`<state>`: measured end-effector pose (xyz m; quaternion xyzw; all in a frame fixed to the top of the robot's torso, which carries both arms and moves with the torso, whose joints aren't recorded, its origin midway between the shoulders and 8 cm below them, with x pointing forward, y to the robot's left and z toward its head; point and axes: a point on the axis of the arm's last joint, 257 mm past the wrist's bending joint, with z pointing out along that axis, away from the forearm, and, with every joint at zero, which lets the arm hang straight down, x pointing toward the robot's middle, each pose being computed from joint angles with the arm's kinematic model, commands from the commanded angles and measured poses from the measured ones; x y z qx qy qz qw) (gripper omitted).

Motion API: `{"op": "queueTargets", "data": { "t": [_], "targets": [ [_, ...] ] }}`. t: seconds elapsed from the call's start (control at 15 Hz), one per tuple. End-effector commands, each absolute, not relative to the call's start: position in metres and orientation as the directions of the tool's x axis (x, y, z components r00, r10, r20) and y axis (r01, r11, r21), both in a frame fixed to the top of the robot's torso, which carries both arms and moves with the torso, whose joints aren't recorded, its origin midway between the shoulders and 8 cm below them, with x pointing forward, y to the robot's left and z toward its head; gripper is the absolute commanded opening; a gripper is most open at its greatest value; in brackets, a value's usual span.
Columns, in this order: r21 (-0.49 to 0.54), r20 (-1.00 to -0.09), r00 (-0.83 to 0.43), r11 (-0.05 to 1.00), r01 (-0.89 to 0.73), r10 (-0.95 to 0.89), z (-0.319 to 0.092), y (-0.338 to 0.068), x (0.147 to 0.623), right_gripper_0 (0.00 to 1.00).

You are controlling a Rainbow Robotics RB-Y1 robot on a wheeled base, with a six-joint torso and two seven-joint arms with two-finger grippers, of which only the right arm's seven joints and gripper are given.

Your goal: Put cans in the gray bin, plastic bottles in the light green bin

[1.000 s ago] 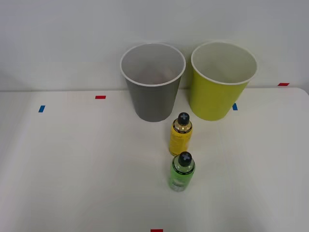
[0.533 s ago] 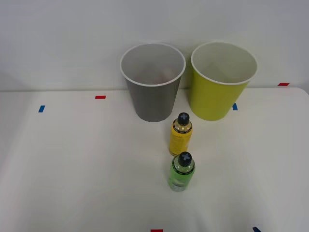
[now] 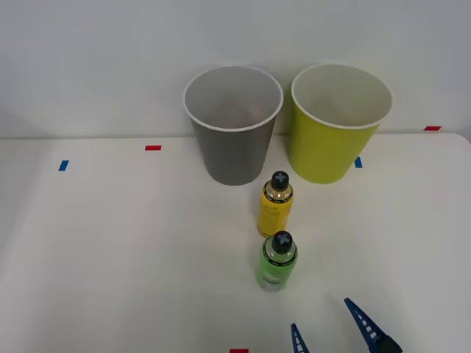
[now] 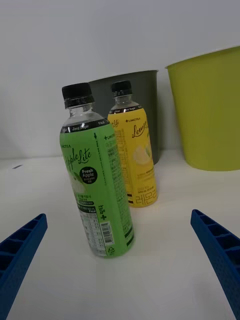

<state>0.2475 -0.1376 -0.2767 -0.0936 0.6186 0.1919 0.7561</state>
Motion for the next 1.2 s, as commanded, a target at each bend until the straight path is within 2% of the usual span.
{"op": "queueTargets", "data": {
  "t": [0.07,0.67,1.2],
  "targets": [
    [0.091,-0.972,0.16,0.903,-0.421,0.172,-0.275,-0.124,0.277,1.0],
    [0.045,-0.964,0.205,0.869,-0.493,0.167,-0.25,-0.087,0.329,1.0],
    [0.037,-0.959,0.224,0.86,-0.508,0.174,-0.242,-0.078,0.335,1.0]
  ]
}}
